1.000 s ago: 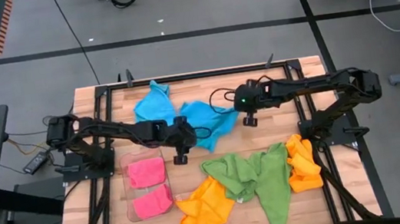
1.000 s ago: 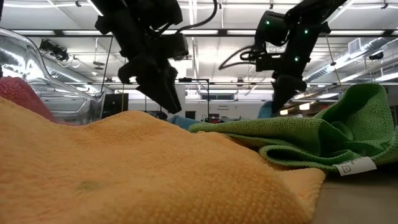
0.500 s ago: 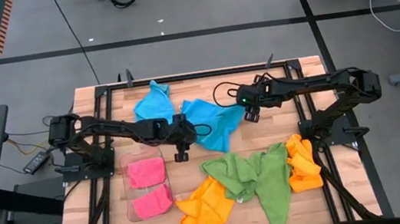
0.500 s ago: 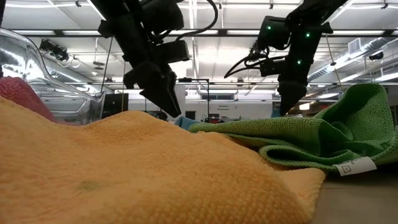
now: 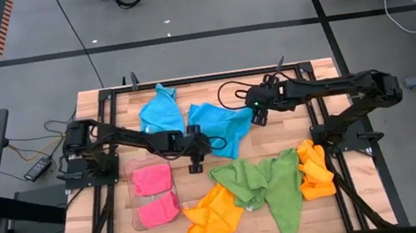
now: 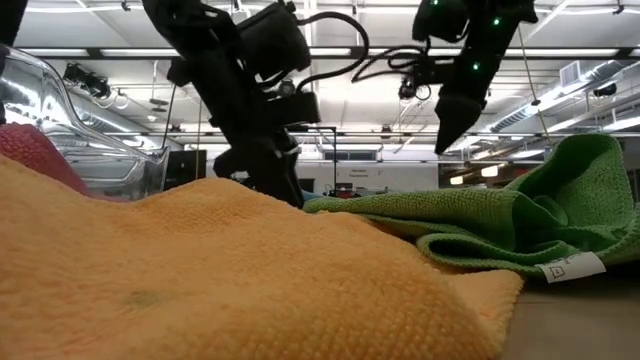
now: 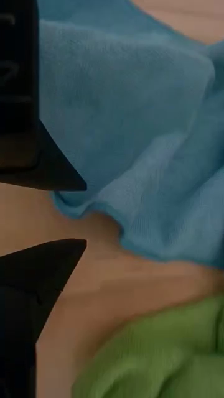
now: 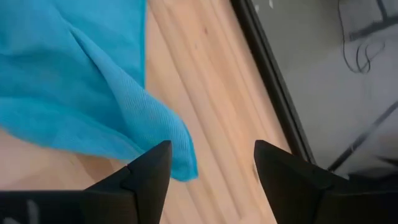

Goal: Fold microfiber towels
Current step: Fold the bottom blue microfiber cloth

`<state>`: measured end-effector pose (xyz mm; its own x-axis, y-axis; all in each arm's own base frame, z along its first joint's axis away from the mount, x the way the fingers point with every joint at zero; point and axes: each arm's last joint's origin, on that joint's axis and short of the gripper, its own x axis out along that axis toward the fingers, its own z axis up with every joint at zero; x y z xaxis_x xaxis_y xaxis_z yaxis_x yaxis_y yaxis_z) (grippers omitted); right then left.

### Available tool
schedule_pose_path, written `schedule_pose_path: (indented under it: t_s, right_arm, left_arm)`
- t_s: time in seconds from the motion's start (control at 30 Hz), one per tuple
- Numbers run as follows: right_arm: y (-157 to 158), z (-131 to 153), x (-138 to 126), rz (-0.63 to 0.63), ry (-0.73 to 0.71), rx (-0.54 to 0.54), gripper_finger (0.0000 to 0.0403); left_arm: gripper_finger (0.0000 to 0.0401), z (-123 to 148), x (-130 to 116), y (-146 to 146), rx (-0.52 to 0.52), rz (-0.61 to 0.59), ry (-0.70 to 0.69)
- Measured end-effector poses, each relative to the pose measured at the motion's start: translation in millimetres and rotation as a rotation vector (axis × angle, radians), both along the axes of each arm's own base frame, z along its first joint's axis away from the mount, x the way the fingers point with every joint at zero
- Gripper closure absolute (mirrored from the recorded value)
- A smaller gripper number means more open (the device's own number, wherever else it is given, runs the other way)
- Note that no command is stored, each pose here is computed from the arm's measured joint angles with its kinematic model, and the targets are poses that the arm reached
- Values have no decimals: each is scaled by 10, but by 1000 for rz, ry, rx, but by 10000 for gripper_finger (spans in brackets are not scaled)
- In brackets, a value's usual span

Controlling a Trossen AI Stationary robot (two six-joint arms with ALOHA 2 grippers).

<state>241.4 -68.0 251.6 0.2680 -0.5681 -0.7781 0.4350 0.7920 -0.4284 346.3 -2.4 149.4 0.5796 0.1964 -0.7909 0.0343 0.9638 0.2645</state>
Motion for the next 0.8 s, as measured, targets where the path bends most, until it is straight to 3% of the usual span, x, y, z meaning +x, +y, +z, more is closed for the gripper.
schedule_pose_path:
  t_s: [0.13,0.23,0.3,0.43,0.6,0.8]
  right_arm:
    - [83,64,60,88,-78,24,165]
    - [147,60,137,200,-146,95,165]
    - [184,18,186,274,-206,135,165]
    - [222,-110,210,372,-261,204,166]
    - [232,-303,141,355,-235,254,166]
    - [249,-442,78,350,-202,296,166]
  left_arm:
    - [293,11,21,5,23,8,-24]
    - [362,35,31,2,26,-16,-8]
    - [388,104,77,-7,2,-33,-17]
    - [391,315,211,-63,-84,-106,-65]
    - [390,580,343,-174,-232,-212,-122]
    - [392,762,395,-229,-253,-237,-112]
